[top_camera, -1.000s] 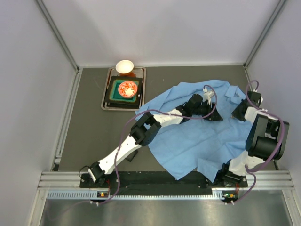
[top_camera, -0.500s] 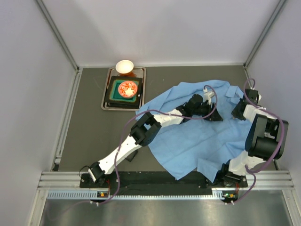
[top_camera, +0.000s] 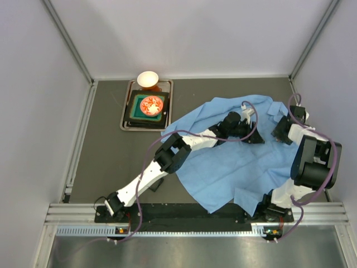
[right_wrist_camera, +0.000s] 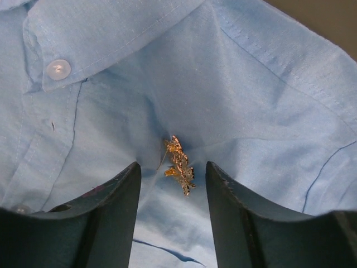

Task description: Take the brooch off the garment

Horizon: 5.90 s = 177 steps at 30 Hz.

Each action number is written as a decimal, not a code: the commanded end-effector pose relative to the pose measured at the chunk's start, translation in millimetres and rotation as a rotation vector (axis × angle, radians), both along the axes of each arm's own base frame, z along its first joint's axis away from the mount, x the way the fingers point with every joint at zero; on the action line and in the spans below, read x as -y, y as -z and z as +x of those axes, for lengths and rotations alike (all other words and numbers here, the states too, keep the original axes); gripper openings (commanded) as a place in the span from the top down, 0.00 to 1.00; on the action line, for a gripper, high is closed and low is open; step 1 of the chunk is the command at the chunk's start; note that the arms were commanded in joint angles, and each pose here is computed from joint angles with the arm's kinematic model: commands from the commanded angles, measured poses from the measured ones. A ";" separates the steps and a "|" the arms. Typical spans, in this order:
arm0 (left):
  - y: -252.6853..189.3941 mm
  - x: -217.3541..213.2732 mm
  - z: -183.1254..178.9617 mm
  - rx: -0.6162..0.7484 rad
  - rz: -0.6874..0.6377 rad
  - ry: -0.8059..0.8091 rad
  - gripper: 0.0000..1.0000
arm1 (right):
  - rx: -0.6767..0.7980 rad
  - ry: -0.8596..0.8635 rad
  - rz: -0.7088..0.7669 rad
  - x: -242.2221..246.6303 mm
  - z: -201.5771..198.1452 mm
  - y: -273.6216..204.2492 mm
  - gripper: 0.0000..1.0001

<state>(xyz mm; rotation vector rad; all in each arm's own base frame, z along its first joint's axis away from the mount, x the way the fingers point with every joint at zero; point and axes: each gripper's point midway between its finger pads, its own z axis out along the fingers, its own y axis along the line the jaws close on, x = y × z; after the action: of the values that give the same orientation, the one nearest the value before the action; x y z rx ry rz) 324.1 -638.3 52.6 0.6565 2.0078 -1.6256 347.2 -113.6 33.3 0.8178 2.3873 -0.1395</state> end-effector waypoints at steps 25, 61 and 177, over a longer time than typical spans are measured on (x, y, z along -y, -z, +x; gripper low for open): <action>-40.6 6.9 -2.1 0.055 -0.068 0.027 0.48 | 0.064 0.068 -0.063 17.7 6.4 -15.7 0.67; -46.2 7.1 -4.5 0.063 -0.080 0.044 0.45 | 0.164 0.051 -0.274 14.9 40.3 -81.8 0.91; -204.7 -371.1 -65.9 -0.182 -0.248 -0.343 0.97 | 0.687 -1.479 1.137 -450.1 -91.7 -213.0 0.90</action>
<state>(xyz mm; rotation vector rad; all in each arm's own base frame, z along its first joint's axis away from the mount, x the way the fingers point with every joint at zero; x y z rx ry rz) 260.4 -262.8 241.3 -0.0127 1.9317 -1.6868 261.0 325.5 234.3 -0.5337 1.7173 1.7954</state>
